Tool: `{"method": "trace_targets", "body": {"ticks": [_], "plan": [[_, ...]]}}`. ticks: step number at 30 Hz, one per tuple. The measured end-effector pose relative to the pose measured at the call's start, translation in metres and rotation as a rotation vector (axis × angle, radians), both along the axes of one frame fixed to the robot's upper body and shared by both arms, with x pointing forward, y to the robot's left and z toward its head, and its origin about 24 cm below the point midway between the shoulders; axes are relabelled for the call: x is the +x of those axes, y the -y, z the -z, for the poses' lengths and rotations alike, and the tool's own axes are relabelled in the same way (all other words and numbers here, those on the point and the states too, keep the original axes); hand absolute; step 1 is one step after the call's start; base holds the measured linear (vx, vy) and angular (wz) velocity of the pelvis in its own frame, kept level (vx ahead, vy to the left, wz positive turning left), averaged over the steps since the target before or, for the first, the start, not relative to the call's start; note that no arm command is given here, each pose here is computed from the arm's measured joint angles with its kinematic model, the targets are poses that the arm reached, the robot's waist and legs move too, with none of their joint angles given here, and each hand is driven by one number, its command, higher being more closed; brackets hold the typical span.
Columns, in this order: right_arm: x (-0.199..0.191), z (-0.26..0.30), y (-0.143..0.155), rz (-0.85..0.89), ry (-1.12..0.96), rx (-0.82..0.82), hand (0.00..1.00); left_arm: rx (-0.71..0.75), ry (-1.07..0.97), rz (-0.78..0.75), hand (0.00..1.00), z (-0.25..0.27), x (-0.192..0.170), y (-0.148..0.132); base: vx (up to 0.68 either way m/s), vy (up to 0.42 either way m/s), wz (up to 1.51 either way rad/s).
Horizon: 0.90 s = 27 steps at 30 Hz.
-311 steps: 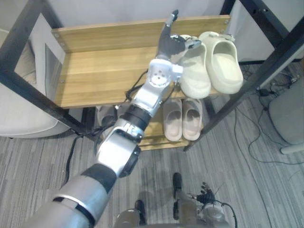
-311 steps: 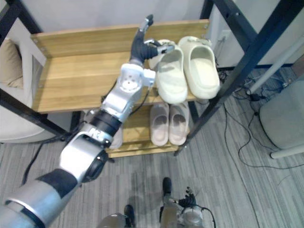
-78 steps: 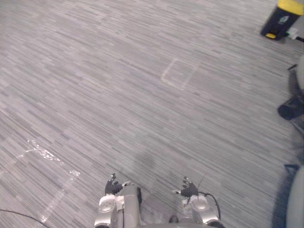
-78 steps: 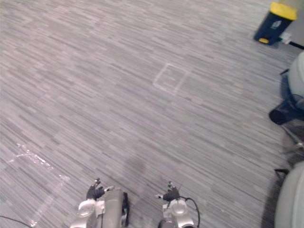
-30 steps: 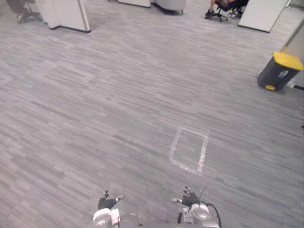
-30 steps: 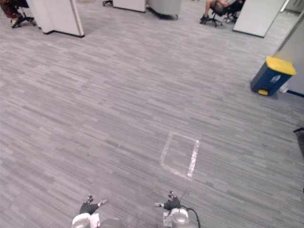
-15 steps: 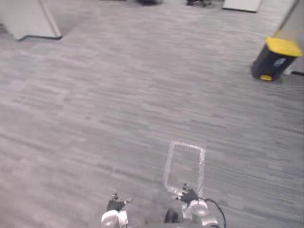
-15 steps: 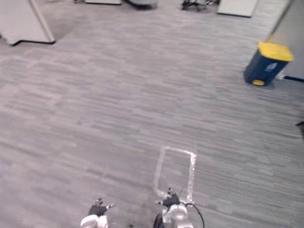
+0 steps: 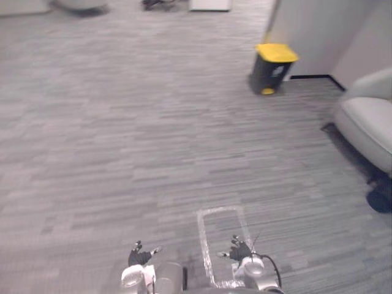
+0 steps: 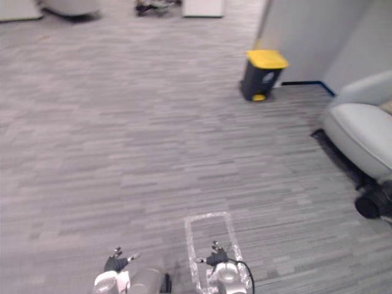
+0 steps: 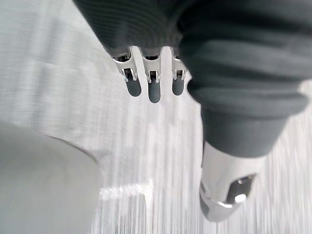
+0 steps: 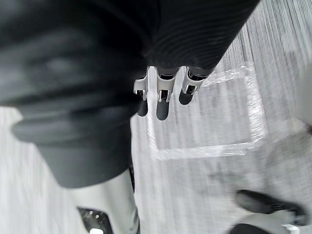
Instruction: Organize the slippers on the shoe rack
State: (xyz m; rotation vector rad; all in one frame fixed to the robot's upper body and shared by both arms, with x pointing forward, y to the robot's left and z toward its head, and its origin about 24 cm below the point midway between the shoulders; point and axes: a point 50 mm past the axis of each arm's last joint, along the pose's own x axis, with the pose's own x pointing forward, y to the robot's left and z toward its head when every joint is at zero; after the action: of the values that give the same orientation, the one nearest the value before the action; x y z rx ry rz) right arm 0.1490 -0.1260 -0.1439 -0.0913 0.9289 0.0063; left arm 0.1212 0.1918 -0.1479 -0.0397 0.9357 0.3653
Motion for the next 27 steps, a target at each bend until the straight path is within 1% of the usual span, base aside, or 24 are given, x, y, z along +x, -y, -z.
{"method": "trace_targets", "body": {"ticks": [2,7,10,13,16,20,27], "plan": [[-0.009,0.004,0.002,0.007,-0.027,-0.003,0.00,0.006,-0.018,0.010,0.00,0.002,-0.003,-0.002,0.22,0.105,-0.89],[-0.003,0.003,0.008,0.032,-0.023,-0.010,0.00,0.010,-0.044,0.055,0.00,0.004,-0.004,-0.001,0.17,0.015,-0.57],[-0.004,0.005,0.008,0.031,-0.039,-0.007,0.00,0.019,-0.054,0.082,0.00,0.005,-0.007,-0.003,0.22,-0.150,0.06],[-0.005,0.005,0.007,0.023,-0.042,-0.005,0.00,-0.004,-0.027,0.083,0.00,0.003,-0.006,0.004,0.26,-0.244,-0.03],[-0.002,0.003,0.003,-0.012,-0.025,-0.012,0.00,-0.025,-0.016,0.070,0.00,0.003,-0.009,0.012,0.28,-0.122,-0.94],[-0.005,0.004,0.003,-0.006,-0.035,-0.014,0.00,-0.012,0.002,0.084,0.00,0.000,-0.004,0.010,0.28,-0.075,-0.89],[-0.007,0.005,0.004,0.009,-0.041,-0.017,0.00,-0.020,0.003,0.075,0.00,0.001,-0.001,0.014,0.23,0.125,-0.82]]}}
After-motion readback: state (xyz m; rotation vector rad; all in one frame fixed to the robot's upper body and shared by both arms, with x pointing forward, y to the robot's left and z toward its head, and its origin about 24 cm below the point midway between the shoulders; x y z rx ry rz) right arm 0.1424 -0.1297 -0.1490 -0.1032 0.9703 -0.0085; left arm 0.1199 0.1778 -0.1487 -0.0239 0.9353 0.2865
